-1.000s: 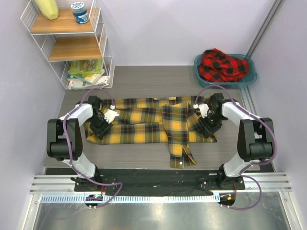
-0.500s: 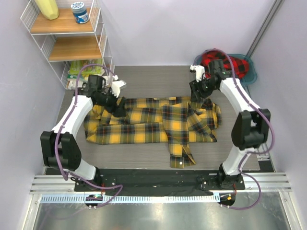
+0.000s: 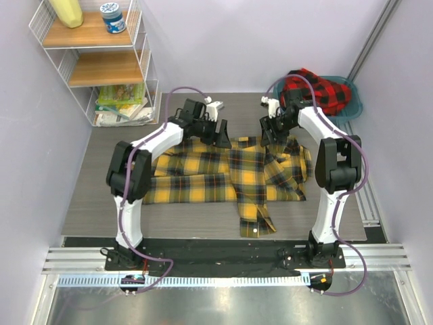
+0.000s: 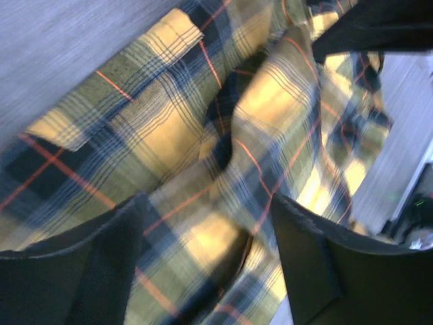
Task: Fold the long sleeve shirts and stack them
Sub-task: Fold the shirt
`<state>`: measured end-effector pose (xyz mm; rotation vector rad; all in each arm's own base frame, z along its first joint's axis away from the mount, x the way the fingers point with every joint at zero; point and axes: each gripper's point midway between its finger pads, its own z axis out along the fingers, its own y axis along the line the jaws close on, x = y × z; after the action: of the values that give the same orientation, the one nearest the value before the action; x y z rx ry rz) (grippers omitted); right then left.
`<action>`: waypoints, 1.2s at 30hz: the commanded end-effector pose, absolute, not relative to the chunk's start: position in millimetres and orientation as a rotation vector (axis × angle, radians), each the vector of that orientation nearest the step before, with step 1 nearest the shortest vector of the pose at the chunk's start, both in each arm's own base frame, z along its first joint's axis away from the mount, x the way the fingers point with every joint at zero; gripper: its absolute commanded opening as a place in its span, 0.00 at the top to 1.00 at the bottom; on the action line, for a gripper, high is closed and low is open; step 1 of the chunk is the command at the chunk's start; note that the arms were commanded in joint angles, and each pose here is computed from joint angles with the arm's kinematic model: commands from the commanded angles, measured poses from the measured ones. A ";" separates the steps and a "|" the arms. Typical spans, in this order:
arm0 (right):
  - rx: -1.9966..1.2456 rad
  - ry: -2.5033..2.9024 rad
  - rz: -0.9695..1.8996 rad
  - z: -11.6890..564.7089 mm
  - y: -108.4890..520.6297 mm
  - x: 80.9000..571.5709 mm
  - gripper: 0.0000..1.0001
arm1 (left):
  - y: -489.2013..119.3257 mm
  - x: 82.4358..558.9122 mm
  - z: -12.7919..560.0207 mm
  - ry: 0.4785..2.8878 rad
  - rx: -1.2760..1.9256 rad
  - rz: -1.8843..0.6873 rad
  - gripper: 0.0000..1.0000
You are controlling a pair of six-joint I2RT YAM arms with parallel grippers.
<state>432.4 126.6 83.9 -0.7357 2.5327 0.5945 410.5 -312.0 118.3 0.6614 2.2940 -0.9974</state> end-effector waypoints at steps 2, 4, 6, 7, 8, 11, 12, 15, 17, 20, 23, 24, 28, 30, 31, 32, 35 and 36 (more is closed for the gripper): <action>-0.746 2.427 0.674 102.6 143.3 448.8 0.53 | -349.5 426.2 127.2 2.259 0.513 -1.192 0.36; -0.744 2.431 0.680 99.3 144.0 449.9 0.56 | -354.5 421.8 119.0 2.274 0.509 -1.227 0.45; -0.746 2.431 0.682 97.7 144.4 451.6 0.59 | -358.3 418.5 110.5 2.295 0.492 -1.271 0.52; -0.748 2.433 0.687 95.5 144.9 452.1 0.60 | -358.3 417.0 106.2 2.305 0.483 -1.278 0.60; -0.754 2.429 0.705 96.3 146.8 451.4 0.59 | -358.1 415.6 104.1 2.308 0.481 -1.283 0.63; -0.755 2.432 0.739 95.1 150.7 449.6 0.58 | -359.8 411.0 102.6 2.297 0.482 -1.314 0.67; -0.757 2.435 0.755 94.9 152.0 447.7 0.55 | -359.4 410.6 101.9 2.300 0.473 -1.321 0.67; -0.771 2.450 0.775 91.5 154.1 444.3 0.53 | -359.3 409.0 101.3 2.303 0.470 -1.329 0.75; -0.776 2.448 0.773 91.1 153.2 444.7 0.65 | -358.4 409.5 99.6 2.307 0.469 -1.318 0.81; -0.783 2.437 0.760 95.9 153.1 445.9 0.99 | -355.8 409.9 103.7 2.297 0.467 -1.292 0.97; -0.779 2.395 0.726 114.3 151.7 451.8 0.99 | -346.9 408.6 112.6 2.276 0.465 -1.235 1.00; -0.772 2.369 0.713 124.1 152.0 455.3 0.99 | -341.5 408.0 107.2 2.285 0.448 -1.200 1.00; -0.757 2.321 0.684 141.9 156.0 466.5 0.99 | -332.0 407.0 121.7 2.229 0.444 -1.139 1.00; -0.772 2.329 0.659 141.9 157.9 469.5 0.99 | -331.6 410.5 122.5 2.224 0.455 -1.119 1.00; -0.789 2.348 0.660 131.7 159.8 469.7 0.99 | -329.3 413.2 118.5 2.239 0.446 -1.096 1.00; -0.805 2.350 0.655 130.2 163.3 469.9 0.99 | -330.1 412.8 110.1 2.263 0.445 -1.096 1.00; -0.824 2.404 0.637 110.6 164.8 465.0 0.99 | -327.6 414.7 101.5 2.292 0.433 -1.073 1.00; -0.832 2.410 0.619 107.0 165.9 465.1 0.99 | -325.2 414.5 97.1 2.302 0.428 -1.055 1.00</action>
<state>458.1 164.0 109.0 -0.7946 2.4166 0.6910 402.5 -330.5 91.9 0.4175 2.3339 -1.1275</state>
